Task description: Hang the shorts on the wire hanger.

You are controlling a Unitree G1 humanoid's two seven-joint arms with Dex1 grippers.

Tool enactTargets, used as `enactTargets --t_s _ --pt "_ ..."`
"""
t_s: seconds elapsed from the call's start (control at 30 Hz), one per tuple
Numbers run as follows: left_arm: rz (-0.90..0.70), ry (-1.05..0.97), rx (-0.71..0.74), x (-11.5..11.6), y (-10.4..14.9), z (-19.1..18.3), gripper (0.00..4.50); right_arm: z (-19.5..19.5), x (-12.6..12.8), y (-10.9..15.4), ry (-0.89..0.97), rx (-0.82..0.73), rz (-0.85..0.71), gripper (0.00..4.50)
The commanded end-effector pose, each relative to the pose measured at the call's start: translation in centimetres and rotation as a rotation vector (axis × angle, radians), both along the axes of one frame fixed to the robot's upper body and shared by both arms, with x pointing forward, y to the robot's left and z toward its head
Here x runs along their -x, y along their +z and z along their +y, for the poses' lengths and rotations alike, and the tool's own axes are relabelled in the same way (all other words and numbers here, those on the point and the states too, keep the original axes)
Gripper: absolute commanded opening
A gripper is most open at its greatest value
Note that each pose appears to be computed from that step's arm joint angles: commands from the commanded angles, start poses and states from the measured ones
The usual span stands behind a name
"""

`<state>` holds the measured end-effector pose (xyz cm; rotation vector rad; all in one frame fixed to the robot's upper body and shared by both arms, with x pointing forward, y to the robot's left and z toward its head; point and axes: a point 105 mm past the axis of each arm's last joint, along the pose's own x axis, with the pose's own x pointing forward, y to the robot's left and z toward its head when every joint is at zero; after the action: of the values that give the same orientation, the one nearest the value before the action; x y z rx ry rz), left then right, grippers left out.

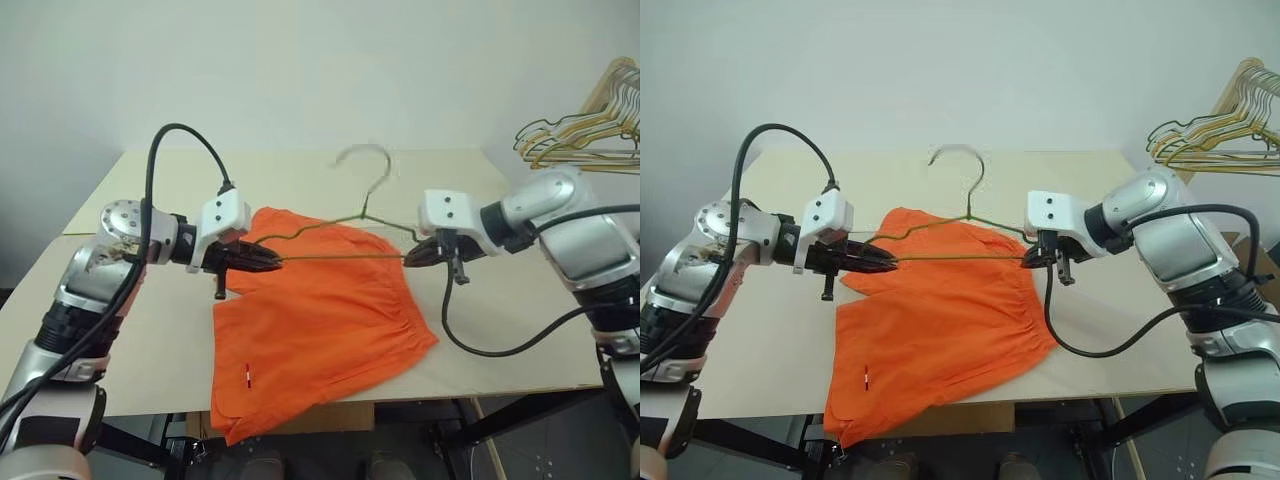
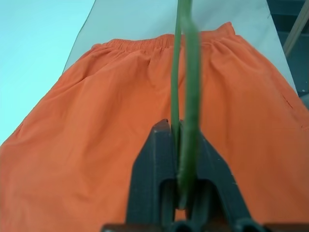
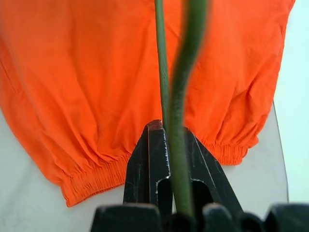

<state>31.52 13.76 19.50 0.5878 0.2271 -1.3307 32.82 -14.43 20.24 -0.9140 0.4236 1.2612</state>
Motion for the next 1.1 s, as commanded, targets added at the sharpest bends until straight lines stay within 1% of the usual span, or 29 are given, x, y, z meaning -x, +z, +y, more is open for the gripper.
enactTargets --t_s 0.03,0.13,0.2,0.3,0.33,0.37,0.5,0.63,0.7,0.87,0.97,1.1 --pt "-0.05 -0.016 0.07 0.1 1.2 0.4 1.63 -1.1 1.2 1.2 -0.018 -0.05 -0.001 0.0" --pt "-0.156 0.076 0.142 -1.8 1.8 0.6 2.47 -3.0 2.5 -0.1 -0.108 -0.107 0.095 0.0" --pt "-0.195 0.109 0.18 -2.3 2.2 0.4 3.08 -3.9 3.1 -0.6 -0.161 -0.129 0.13 0.0" --pt "-0.2 0.164 0.297 -1.8 2.4 0.0 4.04 -7.7 4.6 -2.9 -0.365 -0.155 0.235 0.0" --pt "-0.203 0.177 0.32 -1.6 2.5 -0.1 4.38 -8.4 5.1 -3.3 -0.403 -0.155 0.251 0.0" --pt "-0.202 0.176 0.355 -1.0 2.4 -0.3 4.47 -9.6 5.7 -4.0 -0.476 -0.163 0.286 0.0" --pt "-0.125 0.078 0.431 2.6 2.5 -1.7 4.47 -13.9 8.1 -6.7 -0.774 -0.245 0.478 0.0" --pt "-0.053 -0.021 0.442 4.9 2.9 -3.1 4.47 -16.0 9.5 -7.8 -0.956 -0.362 0.612 0.0" --pt "-0.031 -0.054 0.425 5.5 2.7 -3.5 4.47 -16.6 9.8 -8.4 -1.022 -0.375 0.658 0.0" --pt "-0.011 -0.086 0.387 5.9 1.6 -3.9 4.47 -17.4 9.5 -10.2 -1.153 -0.427 0.758 0.0" --pt "0.004 -0.099 0.382 6.1 1.3 -4.0 4.47 -17.1 9.8 -11.4 -1.168 -0.417 0.828 0.0" --pt "0.008 -0.108 0.384 6.2 1.2 -4.2 4.47 -16.0 10.5 -12.5 -1.13 -0.376 0.917 0.0"
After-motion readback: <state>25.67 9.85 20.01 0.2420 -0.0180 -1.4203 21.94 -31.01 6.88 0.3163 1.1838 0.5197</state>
